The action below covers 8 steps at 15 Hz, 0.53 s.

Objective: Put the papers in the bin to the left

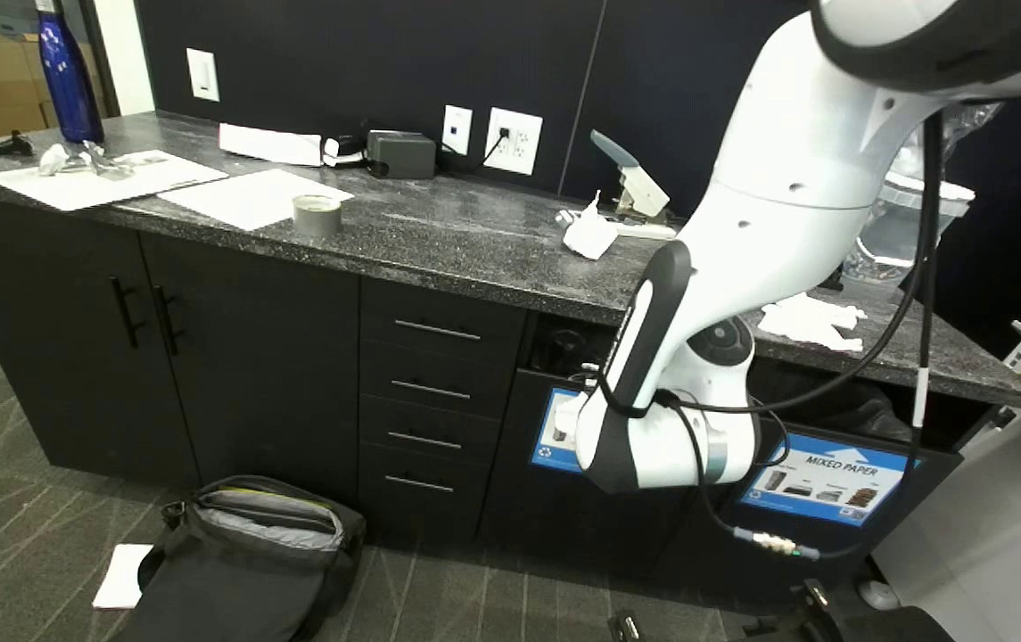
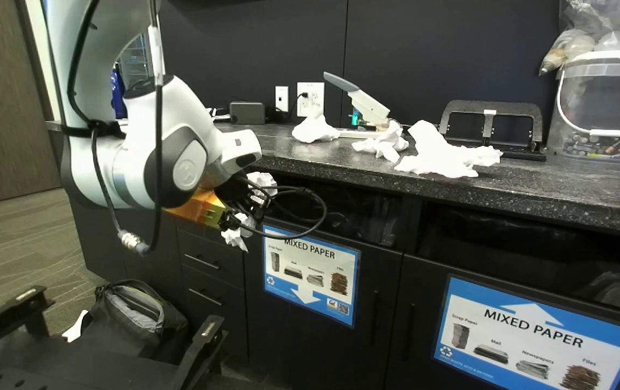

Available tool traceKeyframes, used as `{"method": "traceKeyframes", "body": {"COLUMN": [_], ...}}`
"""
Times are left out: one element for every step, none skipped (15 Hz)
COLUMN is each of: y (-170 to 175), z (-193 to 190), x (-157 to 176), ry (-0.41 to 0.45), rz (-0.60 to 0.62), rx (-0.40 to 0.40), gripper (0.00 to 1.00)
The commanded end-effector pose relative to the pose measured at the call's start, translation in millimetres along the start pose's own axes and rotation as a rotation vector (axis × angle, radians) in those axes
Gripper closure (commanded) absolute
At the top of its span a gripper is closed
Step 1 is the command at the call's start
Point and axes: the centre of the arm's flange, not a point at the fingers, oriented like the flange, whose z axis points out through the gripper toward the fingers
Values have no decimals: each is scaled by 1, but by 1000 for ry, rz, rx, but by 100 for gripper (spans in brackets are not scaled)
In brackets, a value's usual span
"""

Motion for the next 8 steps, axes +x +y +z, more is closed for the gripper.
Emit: {"method": "traceKeyframes", "body": {"y": [-3, -2, -2, 0, 1, 3, 6, 8], "z": [39, 47, 54, 64, 72, 80, 90, 103], "x": [3, 8, 15, 22, 26, 36, 40, 43], "ry": [193, 239, 282, 325, 367, 401, 429, 442], "rz": [3, -2, 0, 7, 11, 24, 33, 42], "rx": [3, 2, 2, 1, 1, -1, -4, -9], "gripper": [84, 83, 84, 83, 83, 83, 83, 83]}}
